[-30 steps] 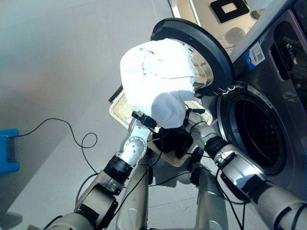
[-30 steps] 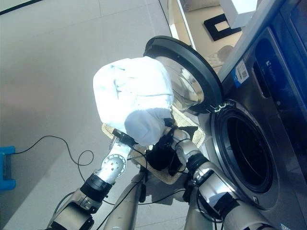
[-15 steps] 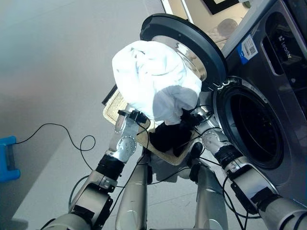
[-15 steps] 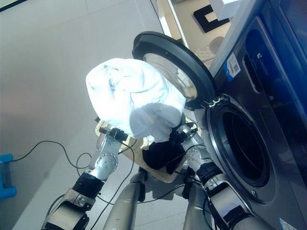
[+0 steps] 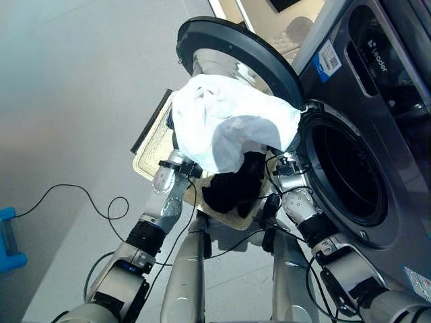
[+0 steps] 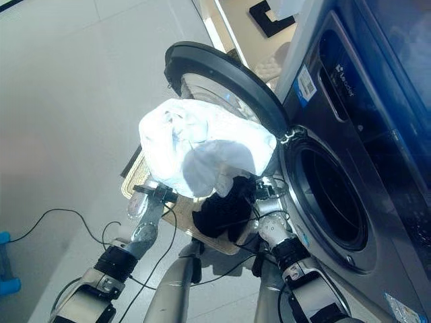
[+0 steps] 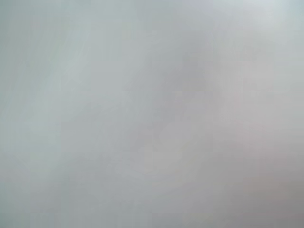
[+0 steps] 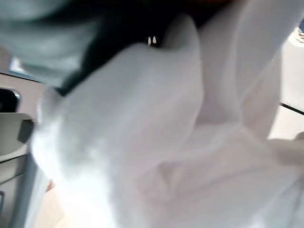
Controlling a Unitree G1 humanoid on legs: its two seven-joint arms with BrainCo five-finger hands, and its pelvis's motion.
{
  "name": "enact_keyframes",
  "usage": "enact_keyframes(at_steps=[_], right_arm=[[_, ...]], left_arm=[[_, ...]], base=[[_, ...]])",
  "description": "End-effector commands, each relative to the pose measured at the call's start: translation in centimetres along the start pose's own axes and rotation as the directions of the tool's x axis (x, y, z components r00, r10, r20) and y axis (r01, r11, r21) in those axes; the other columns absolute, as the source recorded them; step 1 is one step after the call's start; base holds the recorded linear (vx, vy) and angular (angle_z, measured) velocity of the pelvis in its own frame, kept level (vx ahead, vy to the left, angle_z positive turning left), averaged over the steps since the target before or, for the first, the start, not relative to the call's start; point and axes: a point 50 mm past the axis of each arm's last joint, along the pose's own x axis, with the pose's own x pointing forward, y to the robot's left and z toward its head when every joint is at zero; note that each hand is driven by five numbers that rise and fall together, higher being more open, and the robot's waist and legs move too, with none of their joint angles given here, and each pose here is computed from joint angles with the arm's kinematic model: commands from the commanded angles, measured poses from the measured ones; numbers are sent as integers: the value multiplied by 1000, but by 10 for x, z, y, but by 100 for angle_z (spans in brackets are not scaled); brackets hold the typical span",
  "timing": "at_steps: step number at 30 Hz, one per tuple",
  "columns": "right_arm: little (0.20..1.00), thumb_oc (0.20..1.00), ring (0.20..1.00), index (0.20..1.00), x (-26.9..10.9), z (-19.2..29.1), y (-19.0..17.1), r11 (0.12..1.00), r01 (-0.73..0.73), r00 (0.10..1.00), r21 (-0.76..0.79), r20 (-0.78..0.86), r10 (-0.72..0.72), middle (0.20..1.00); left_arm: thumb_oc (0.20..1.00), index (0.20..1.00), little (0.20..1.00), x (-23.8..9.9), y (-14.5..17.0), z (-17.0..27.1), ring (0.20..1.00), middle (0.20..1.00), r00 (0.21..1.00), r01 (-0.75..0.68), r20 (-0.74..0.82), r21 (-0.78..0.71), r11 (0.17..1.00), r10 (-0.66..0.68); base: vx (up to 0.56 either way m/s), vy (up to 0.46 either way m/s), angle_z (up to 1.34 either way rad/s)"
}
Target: Put the clothes into the washing machine.
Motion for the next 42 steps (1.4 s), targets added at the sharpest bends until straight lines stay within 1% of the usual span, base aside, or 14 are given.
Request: enact_keyframes(at_steps=[1,6,7,9,16,17,22,24,25,29,33,37,39,42], right_arm=[[200,200,200,200,18,14,29,987,-160,983,-9,84,161,200],[200,200,200,200,18,4,29,986,-166,985,34,41,165,200],[200,200,200,200,19,2,29,984,-170,985,47,31,169,200],[200,200,200,200,19,-5,29,984,-160,987,81,-2,161,200],[200,200,200,200,14,-16,19,971,-107,994,215,7,108,200],[200,200,200,200,14,-16,19,971,-107,994,215,7,108,200],[200,200,200,200,8,-31,15,942,-63,998,329,5,65,200],[200,200,200,200,8,-31,15,942,-63,998,329,5,65,200],[200,200,200,200,7,-36,14,918,-48,999,394,15,46,200],[200,200,200,200,7,-43,13,869,-40,999,493,44,22,200],[200,200,200,200,9,-45,16,800,-87,994,594,109,27,200],[200,200,200,200,9,-48,22,761,-127,989,637,135,52,200],[200,200,200,200,8,-53,31,717,-172,984,675,157,88,200],[200,200,200,200,10,-54,34,714,-178,983,677,159,95,200]], left_arm=[[200,200,200,11,-20,29,200,200,974,77,190,244,967,-125],[200,200,200,14,-29,28,200,200,957,99,198,463,881,-211],[200,200,200,16,-32,28,200,200,949,94,206,537,838,-238],[200,200,200,17,-38,24,200,200,921,42,237,728,684,-309],[200,200,200,25,-50,30,200,200,781,-150,366,896,418,-506],[200,200,200,25,-50,30,200,200,781,-150,366,896,418,-506],[200,200,200,24,-69,28,200,200,660,-234,430,897,375,-617],[200,200,200,24,-69,28,200,200,660,-234,430,897,375,-617],[200,200,200,23,-78,25,200,200,614,-236,435,897,373,-658],[200,200,200,20,-93,21,200,200,542,-220,423,905,363,-726],[200,200,200,19,-103,15,200,200,500,-190,374,928,322,-781],[200,200,200,17,-105,11,200,200,493,-173,341,940,294,-801],[200,200,200,15,-106,4,200,200,493,-144,287,958,248,-821],[200,200,200,15,-106,1,200,200,500,-133,261,965,225,-826]], base=[[-7,9,-10],[-2,4,-4],[0,0,0],[-1,8,-2],[-3,8,-3],[-6,5,-5],[-5,1,-3],[-5,-6,-2],[-13,-18,-5],[-3,-6,-1],[0,-19,-4],[1,-10,-4],[0,0,0],[0,0,0]])
